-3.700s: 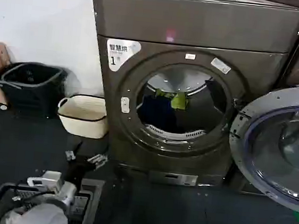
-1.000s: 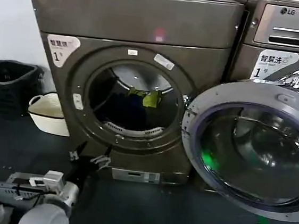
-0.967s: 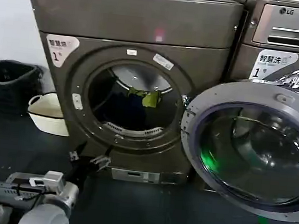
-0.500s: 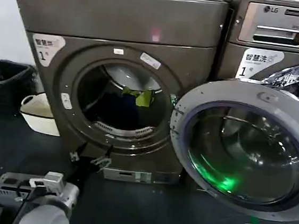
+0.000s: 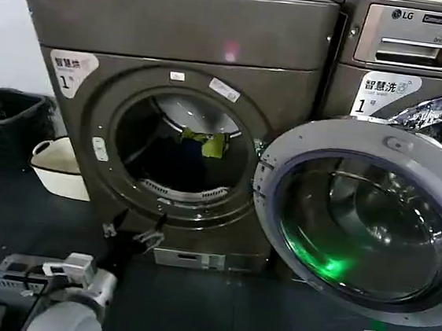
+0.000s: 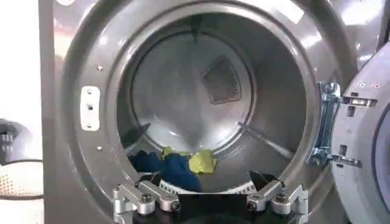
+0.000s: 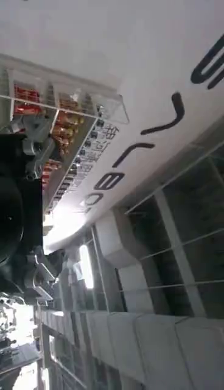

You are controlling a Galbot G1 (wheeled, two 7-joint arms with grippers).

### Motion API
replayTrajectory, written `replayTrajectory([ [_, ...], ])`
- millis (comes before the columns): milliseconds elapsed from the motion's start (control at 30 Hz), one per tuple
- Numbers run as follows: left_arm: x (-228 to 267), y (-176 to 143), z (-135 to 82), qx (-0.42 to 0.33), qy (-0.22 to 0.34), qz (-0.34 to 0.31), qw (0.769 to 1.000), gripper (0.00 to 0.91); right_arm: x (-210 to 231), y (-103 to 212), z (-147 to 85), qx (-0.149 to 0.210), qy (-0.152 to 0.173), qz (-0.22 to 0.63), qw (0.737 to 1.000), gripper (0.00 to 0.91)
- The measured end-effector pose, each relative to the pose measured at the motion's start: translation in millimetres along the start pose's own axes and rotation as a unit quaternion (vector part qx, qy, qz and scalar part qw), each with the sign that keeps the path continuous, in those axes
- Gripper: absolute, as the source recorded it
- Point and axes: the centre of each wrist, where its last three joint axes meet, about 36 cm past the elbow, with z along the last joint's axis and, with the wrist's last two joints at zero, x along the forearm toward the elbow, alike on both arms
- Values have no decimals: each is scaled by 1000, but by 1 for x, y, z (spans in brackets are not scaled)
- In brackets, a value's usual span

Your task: Grasp the clothes from the dryer.

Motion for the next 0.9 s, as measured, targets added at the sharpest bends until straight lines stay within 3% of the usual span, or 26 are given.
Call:
replayTrajectory([
  [900,-3,1,2,-1,-6,1,1000,907,2,0,-2,7,-3,-2,1000,907],
])
